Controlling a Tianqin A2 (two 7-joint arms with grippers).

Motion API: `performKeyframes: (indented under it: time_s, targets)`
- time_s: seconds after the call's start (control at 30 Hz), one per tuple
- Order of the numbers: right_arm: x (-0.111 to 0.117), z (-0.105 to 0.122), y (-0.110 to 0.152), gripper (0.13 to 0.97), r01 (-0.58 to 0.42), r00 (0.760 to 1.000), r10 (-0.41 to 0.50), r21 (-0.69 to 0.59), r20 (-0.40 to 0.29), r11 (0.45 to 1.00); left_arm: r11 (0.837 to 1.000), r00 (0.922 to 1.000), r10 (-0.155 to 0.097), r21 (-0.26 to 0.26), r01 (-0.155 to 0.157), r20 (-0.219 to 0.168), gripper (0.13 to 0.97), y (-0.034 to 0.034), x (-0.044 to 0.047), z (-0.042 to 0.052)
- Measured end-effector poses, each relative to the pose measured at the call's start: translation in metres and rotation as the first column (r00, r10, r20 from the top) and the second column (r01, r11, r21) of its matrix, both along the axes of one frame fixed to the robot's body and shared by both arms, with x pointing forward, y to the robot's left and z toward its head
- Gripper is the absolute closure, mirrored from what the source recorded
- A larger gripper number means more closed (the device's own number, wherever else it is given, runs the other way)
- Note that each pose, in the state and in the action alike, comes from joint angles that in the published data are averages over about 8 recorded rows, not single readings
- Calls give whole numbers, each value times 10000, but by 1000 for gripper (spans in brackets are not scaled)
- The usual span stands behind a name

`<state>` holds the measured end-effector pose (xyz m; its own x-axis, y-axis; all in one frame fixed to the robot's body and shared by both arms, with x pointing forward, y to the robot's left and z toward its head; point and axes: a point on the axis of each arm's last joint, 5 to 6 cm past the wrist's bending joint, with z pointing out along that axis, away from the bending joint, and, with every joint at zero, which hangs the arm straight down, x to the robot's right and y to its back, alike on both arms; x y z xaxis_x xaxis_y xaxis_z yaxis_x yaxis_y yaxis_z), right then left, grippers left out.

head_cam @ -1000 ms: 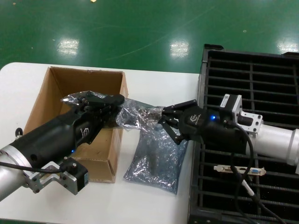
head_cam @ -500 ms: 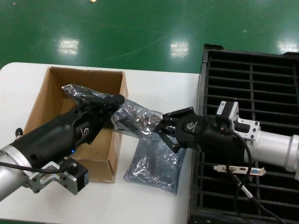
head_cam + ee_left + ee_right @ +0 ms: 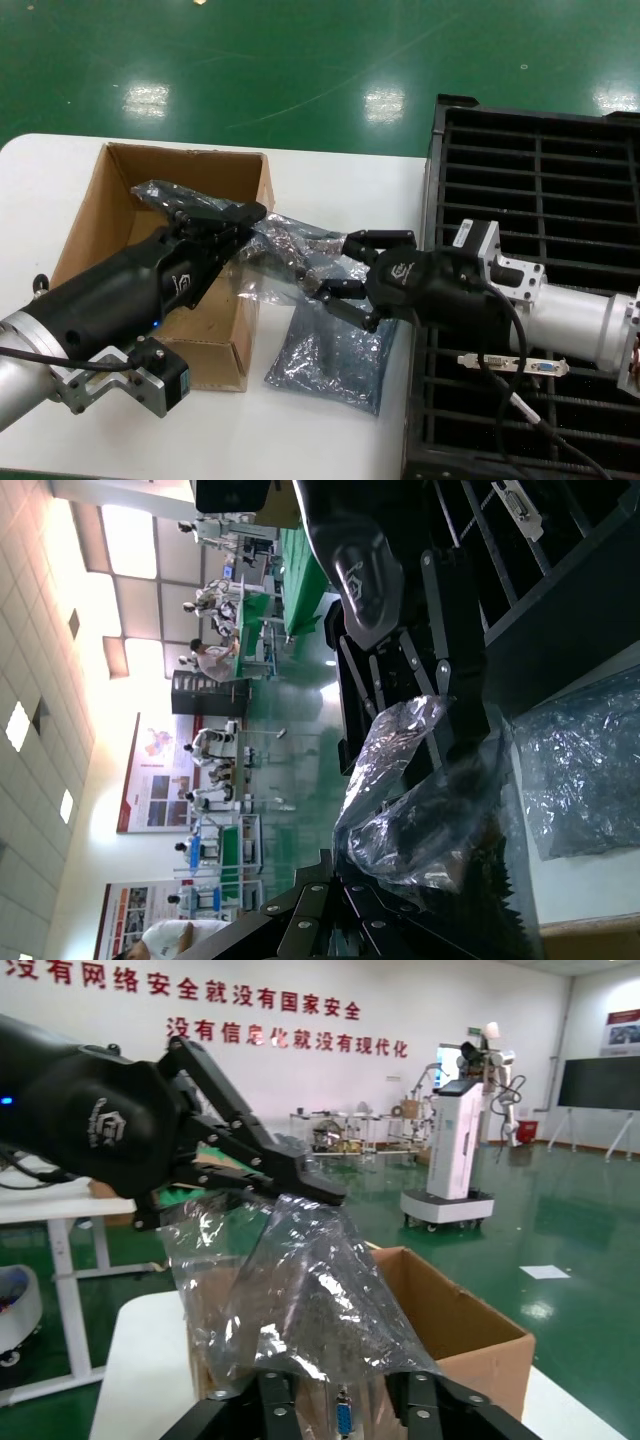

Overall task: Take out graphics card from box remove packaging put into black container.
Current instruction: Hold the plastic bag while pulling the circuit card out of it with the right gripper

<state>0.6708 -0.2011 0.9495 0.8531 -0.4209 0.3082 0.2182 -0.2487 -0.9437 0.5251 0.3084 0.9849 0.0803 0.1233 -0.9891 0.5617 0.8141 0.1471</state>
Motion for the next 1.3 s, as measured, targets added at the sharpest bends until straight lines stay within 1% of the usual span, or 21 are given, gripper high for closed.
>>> performKeyframes:
  time_s: [0.13, 0.47, 0.77, 1.03, 1.3]
  targets:
    - [29, 11, 42, 786, 131, 9999, -130, 127, -31, 9998, 10000, 10000, 0, 0, 0, 0, 957, 0, 0, 0]
    - [105, 48, 131, 725, 342, 9990, -325, 567, -297, 9978, 10000, 10000, 0, 0, 0, 0, 957, 0, 0, 0]
    - [112, 36, 157, 796, 339, 9983, -299, 826, -495, 9960, 10000, 10000, 0, 0, 0, 0, 957, 0, 0, 0]
    - [83, 32, 95, 899, 394, 9981, -347, 936, -509, 9948, 10000, 10000, 0, 0, 0, 0, 957, 0, 0, 0]
    - [-12, 51, -5, 903, 434, 9985, -400, 974, -364, 9943, 10000, 10000, 0, 0, 0, 0, 957, 0, 0, 0]
